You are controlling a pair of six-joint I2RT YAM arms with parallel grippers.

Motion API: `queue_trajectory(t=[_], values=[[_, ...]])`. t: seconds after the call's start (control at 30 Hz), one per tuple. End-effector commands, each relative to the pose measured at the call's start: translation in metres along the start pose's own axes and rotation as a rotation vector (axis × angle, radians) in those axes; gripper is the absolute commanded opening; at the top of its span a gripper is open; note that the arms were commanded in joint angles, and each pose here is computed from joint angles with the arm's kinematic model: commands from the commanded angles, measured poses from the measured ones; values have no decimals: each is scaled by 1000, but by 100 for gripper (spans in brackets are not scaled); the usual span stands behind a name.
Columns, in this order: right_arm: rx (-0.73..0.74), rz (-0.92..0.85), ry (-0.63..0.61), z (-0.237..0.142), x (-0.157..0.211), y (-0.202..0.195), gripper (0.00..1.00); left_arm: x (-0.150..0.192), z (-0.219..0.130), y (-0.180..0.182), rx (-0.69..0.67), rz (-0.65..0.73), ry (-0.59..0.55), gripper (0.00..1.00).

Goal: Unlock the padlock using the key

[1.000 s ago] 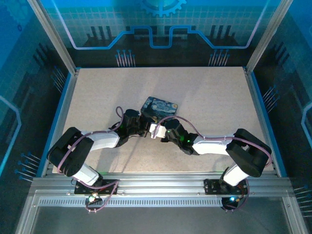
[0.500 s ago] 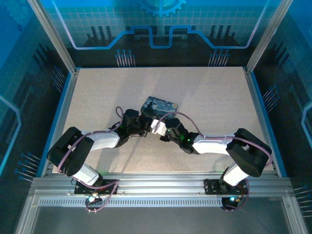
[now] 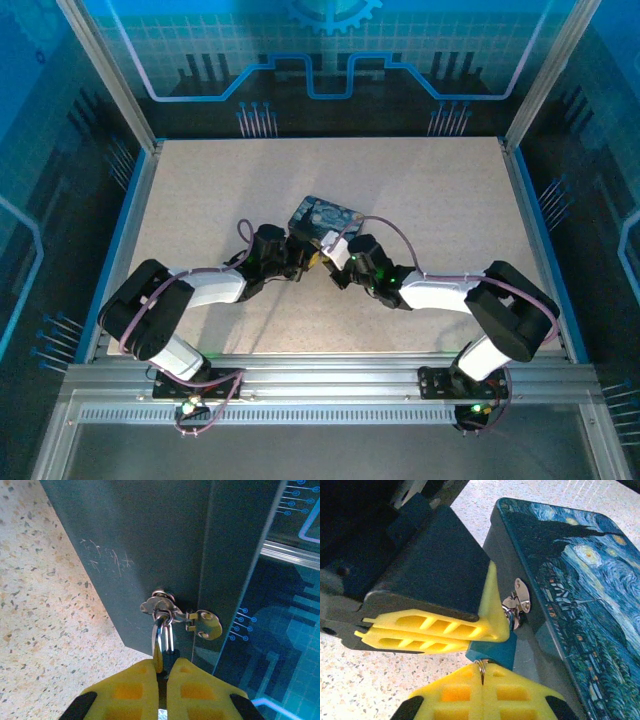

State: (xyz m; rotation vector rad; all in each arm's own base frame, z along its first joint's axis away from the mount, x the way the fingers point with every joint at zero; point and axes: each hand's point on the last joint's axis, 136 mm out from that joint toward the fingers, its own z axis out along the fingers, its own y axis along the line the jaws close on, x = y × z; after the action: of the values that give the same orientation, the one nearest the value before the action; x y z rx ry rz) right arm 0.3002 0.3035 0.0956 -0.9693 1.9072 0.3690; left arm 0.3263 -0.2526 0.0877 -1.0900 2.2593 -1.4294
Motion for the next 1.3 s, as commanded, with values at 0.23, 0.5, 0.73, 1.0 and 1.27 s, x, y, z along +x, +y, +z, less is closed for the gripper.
queue_trajectory(t=[0.23, 0.5, 0.73, 1.0, 1.27], values=[[-30, 162, 15, 0, -3, -8, 0, 14, 3, -22, 60, 38, 48, 6], [-73, 285, 39, -4, 6, -15, 0, 12, 2, -18, 46, 46, 37, 25], [-144, 432, 61, -8, 12, -17, 0, 5, -8, -13, 34, 64, 15, 39], [-209, 670, 84, -15, 19, -19, 0, -14, -36, -16, -30, 175, -75, 47], [-238, 817, 84, -16, 20, -17, 0, -40, -59, -24, -83, 280, -157, 63]])
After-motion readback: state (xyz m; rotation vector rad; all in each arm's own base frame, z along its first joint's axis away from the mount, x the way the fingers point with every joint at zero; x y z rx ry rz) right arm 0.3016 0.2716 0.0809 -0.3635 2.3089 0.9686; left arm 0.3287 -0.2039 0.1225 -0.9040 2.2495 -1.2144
